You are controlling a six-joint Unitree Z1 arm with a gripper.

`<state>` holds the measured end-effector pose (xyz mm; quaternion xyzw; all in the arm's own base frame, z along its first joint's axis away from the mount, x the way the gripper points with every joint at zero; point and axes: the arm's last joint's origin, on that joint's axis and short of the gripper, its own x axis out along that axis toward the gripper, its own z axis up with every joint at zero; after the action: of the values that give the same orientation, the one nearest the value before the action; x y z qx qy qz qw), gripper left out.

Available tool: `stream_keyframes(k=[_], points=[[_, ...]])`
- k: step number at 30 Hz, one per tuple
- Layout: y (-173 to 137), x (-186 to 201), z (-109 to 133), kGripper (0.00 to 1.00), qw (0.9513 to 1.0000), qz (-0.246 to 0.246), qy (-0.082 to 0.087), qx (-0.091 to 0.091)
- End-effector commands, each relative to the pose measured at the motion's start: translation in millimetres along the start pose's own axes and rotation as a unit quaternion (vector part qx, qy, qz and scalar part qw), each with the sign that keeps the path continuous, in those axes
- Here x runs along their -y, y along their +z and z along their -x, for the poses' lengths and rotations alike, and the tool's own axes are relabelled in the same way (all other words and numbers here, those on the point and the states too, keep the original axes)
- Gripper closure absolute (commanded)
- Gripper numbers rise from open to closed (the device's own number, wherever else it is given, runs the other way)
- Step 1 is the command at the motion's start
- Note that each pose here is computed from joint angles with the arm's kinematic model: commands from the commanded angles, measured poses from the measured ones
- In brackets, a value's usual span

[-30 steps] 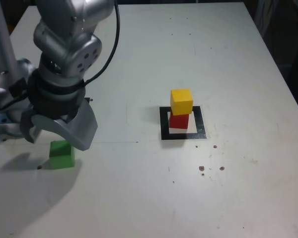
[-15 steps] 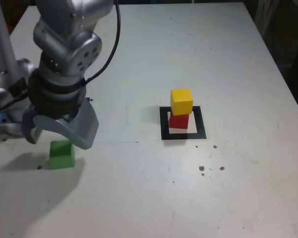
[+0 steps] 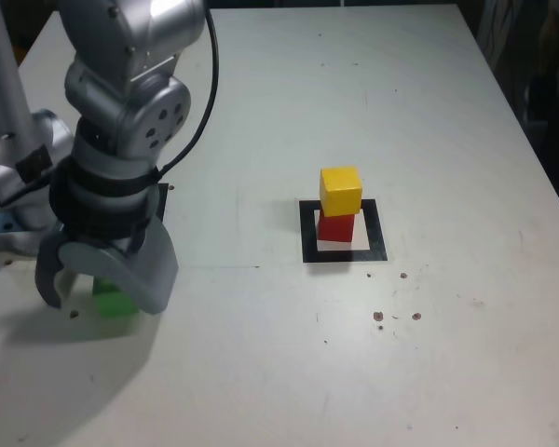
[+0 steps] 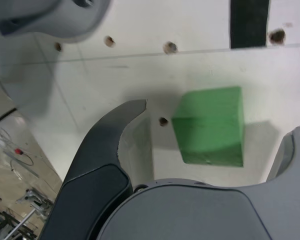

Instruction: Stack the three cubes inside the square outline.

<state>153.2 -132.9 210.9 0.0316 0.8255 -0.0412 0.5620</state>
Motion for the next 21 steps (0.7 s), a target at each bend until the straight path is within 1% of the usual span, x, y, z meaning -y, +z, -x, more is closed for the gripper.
stream_keyframes(k=[1,5,13,16,21], points=[[2,2,-1,0.09,1.0,-0.001,-0.005,0.008],[4,2,-4,0.09,0.9997,-0.001,-0.013,0.022],[3,-1,-17,0.15,0.9994,0.007,-0.019,0.026],[5,-1,-19,0.21,0.9993,0.006,-0.022,0.029],[6,0,-19,0.38,0.9991,0.005,-0.024,0.034]])
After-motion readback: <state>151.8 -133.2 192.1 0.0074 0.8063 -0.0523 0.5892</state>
